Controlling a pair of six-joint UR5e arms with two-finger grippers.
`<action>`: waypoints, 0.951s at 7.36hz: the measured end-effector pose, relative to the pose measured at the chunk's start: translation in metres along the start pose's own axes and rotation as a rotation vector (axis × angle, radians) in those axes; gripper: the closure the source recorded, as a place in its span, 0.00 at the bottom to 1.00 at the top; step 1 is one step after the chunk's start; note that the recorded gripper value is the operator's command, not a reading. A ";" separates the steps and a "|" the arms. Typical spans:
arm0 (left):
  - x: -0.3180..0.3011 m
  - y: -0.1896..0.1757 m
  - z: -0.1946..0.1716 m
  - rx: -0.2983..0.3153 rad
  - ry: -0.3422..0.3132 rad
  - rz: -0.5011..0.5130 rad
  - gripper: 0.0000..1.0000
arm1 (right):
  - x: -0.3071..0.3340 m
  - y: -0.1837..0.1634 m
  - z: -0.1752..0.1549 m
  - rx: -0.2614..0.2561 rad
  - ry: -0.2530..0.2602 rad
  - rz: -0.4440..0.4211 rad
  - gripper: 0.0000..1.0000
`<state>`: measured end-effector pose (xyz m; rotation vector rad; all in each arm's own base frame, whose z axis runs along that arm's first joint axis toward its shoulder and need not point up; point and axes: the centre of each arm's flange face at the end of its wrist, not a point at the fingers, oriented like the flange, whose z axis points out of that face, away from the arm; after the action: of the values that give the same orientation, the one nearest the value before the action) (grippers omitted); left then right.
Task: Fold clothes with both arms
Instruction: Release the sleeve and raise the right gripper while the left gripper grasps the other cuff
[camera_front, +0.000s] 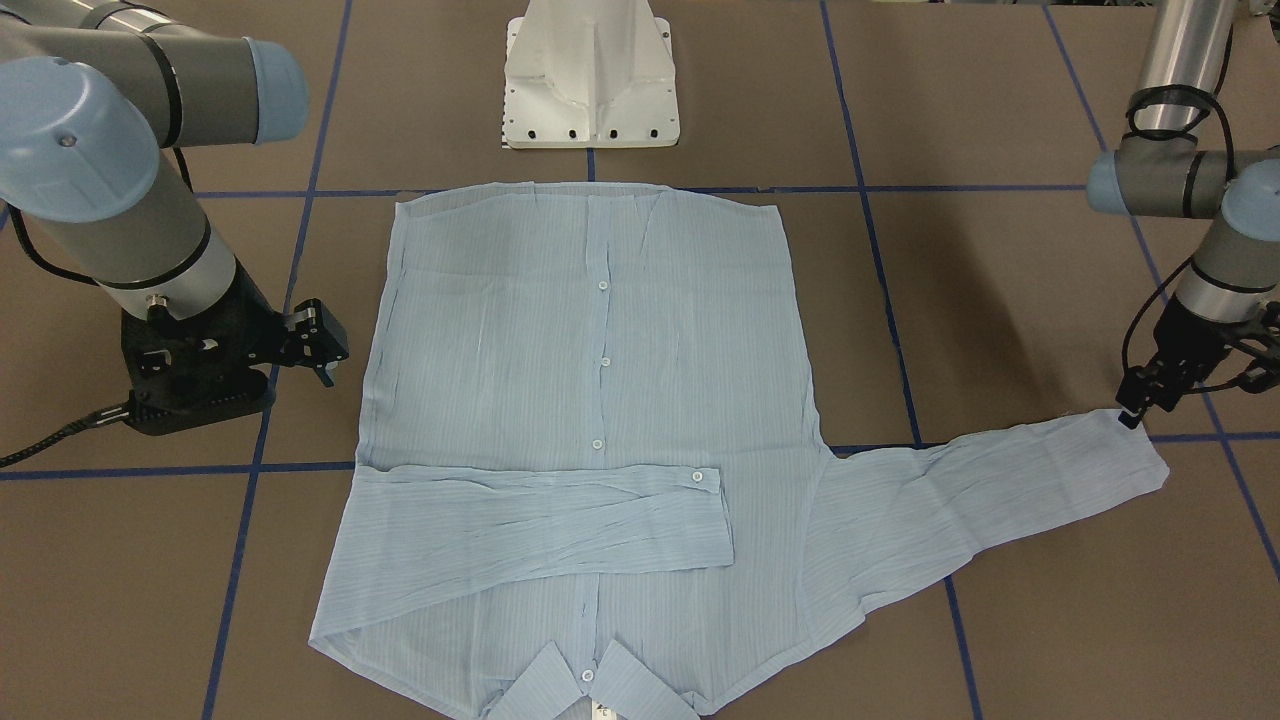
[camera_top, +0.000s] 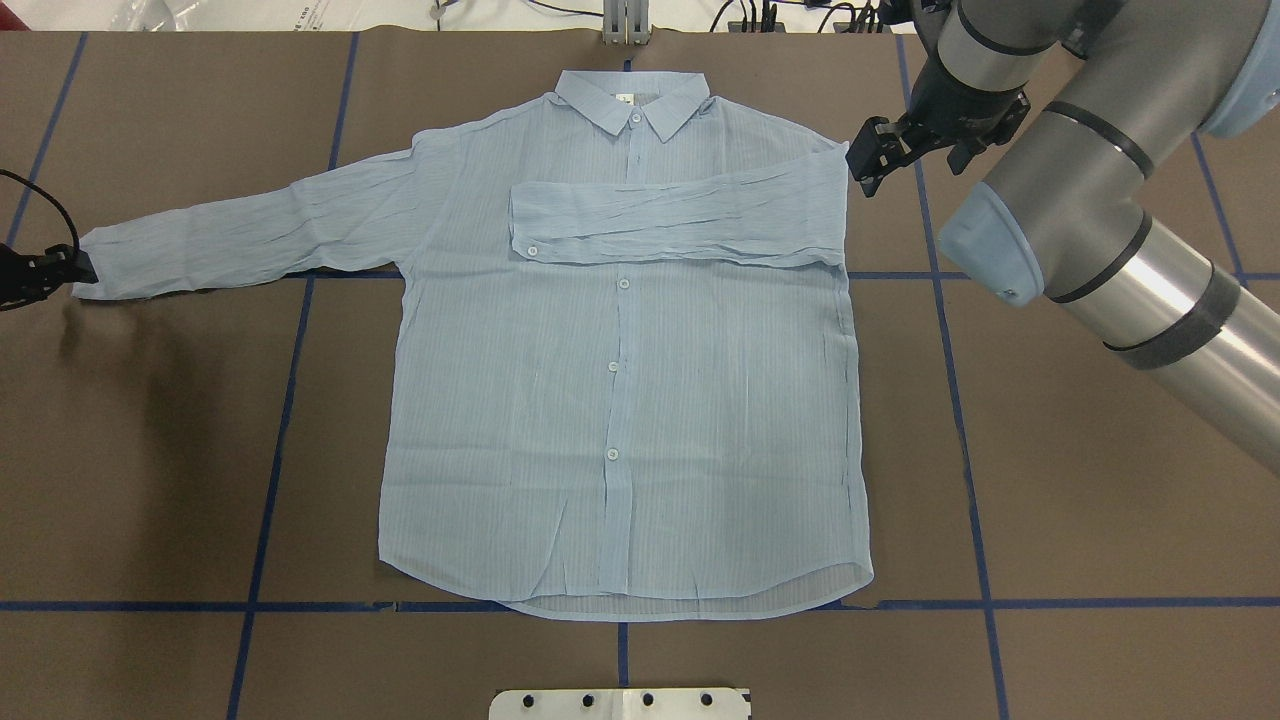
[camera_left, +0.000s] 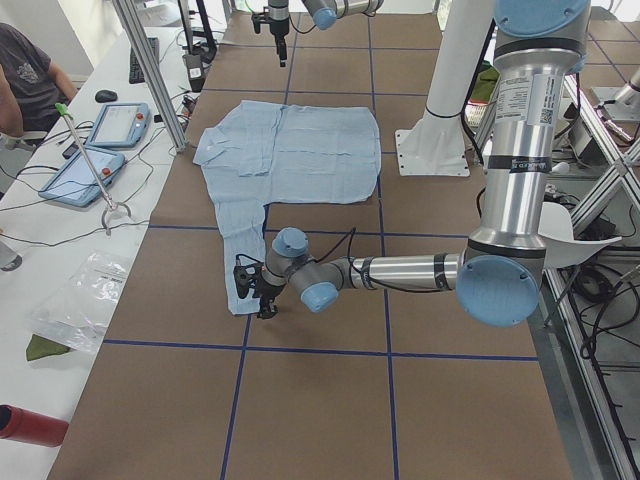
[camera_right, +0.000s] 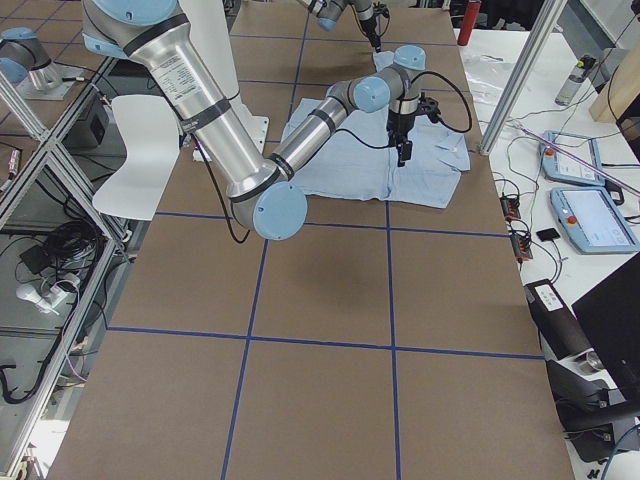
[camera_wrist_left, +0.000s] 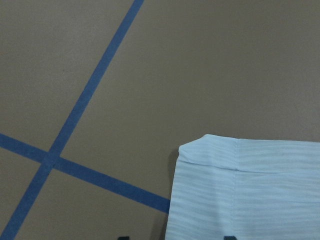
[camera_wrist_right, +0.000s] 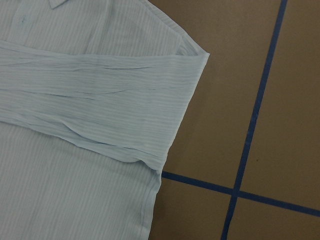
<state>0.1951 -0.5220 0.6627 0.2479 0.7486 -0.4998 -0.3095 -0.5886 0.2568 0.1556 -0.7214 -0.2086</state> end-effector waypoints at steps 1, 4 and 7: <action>-0.001 0.000 0.001 -0.001 -0.002 -0.001 0.36 | 0.000 0.000 0.001 0.000 0.000 0.000 0.00; 0.002 0.004 0.004 -0.008 -0.001 0.006 0.40 | 0.000 0.001 0.001 0.000 0.001 -0.001 0.00; 0.004 0.006 0.005 -0.012 -0.001 0.008 0.67 | 0.000 0.001 0.001 0.000 0.002 -0.001 0.00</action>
<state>0.2037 -0.5201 0.6641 0.2398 0.7485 -0.4875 -0.3100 -0.5879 0.2579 0.1566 -0.7192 -0.2092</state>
